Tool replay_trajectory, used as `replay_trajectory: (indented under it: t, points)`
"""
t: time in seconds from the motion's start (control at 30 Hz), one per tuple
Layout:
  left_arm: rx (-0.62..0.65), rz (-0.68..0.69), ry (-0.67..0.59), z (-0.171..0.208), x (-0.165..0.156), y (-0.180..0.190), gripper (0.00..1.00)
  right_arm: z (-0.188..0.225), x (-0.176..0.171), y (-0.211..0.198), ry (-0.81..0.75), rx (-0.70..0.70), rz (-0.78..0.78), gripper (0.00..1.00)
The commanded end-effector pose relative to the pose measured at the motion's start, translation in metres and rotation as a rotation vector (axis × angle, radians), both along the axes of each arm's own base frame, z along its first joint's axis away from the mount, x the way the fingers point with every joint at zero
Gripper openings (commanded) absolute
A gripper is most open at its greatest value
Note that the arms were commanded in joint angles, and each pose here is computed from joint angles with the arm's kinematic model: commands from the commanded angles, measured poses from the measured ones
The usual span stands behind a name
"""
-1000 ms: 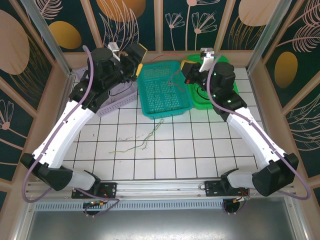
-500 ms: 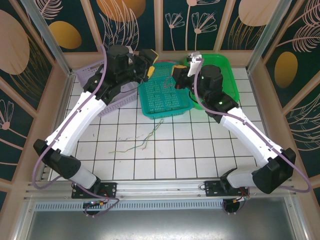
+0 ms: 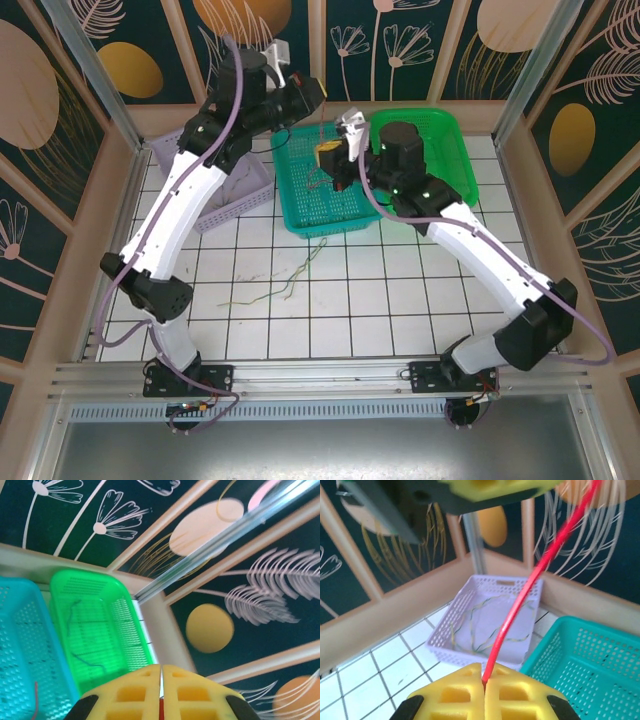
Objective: Untangle the cables
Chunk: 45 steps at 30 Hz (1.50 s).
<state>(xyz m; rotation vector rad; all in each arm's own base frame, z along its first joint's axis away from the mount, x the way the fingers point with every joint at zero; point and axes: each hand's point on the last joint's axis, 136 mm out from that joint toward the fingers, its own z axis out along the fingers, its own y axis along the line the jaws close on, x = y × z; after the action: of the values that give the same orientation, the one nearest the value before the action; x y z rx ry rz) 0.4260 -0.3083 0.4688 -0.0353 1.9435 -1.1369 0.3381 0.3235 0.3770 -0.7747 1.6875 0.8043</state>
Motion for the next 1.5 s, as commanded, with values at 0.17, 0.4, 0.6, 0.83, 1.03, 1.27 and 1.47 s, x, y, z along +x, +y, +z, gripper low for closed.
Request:
replay_trajectory:
  t: [0.17,0.4,0.6,0.83,1.03,1.27,1.47]
  points:
    - [0.092,0.085,-0.595,0.093,0.004,0.028,0.00,-0.081,-0.059,0.024,0.339,-0.122,0.298,0.00]
    - [0.245,0.245,-0.627,0.094,0.019,0.054,0.39,-0.072,-0.029,0.009,0.437,-0.031,0.233,0.00]
    - [0.382,0.560,-0.479,0.081,0.025,0.118,0.76,-0.064,0.006,-0.015,0.458,0.037,0.114,0.00]
    - [0.337,0.614,-0.297,0.027,-0.011,0.150,0.77,-0.076,0.062,-0.034,0.522,0.032,-0.105,0.00]
    - [0.290,0.524,-0.116,-0.044,-0.037,0.147,0.74,-0.125,0.103,-0.034,0.720,0.021,-0.265,0.00]
    - [0.253,0.458,0.145,-0.135,-0.070,0.145,0.69,-0.203,0.144,-0.019,0.898,-0.079,-0.461,0.18]
    - [0.326,0.479,0.397,-0.210,-0.106,0.162,0.68,-0.174,0.159,-0.020,0.854,-0.029,-0.547,0.47]
